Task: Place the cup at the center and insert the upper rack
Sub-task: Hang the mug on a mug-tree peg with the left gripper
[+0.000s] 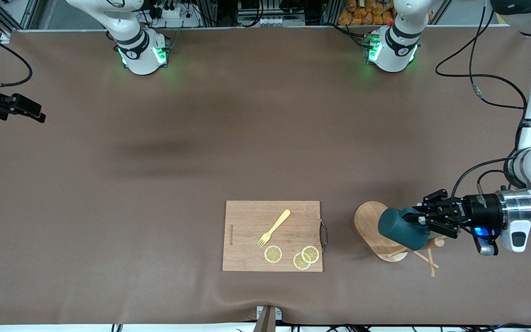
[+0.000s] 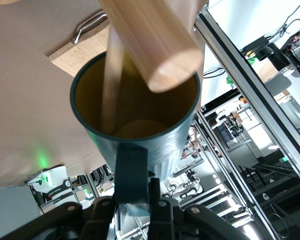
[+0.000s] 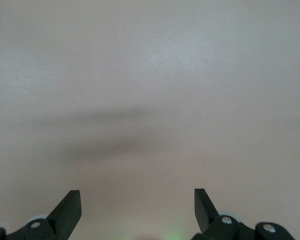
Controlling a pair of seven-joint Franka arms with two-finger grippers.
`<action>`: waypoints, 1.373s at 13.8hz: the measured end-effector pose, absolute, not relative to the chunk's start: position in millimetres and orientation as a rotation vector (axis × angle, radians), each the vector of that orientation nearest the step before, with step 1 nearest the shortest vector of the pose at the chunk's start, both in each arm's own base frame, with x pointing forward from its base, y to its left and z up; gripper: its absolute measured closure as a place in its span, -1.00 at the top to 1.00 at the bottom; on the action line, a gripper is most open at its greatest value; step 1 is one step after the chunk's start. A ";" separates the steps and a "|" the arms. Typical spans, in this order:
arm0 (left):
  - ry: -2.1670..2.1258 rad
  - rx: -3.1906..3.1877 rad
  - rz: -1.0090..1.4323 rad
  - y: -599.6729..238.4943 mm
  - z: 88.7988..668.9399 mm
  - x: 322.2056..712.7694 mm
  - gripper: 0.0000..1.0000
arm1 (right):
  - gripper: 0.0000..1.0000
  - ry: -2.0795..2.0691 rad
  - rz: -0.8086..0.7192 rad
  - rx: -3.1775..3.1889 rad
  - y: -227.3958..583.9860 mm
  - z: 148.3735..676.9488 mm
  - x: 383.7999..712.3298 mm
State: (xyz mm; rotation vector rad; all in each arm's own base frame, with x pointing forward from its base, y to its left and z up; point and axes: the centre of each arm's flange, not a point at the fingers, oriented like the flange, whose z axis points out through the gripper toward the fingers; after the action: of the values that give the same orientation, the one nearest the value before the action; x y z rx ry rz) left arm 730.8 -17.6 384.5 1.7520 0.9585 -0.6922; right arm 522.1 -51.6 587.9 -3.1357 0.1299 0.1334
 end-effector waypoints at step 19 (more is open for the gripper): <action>0.934 1.622 -0.726 13.0 343.8 731.6 -0.59 | 1.00 0.130 0.133 -3.136 -51.7 588.0 522.0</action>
State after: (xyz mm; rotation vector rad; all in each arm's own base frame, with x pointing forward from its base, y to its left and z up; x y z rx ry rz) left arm 731.6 13.0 343.8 1.6221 0.9342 -0.7256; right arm 522.0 -51.7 588.0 -3.1357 0.1302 0.1333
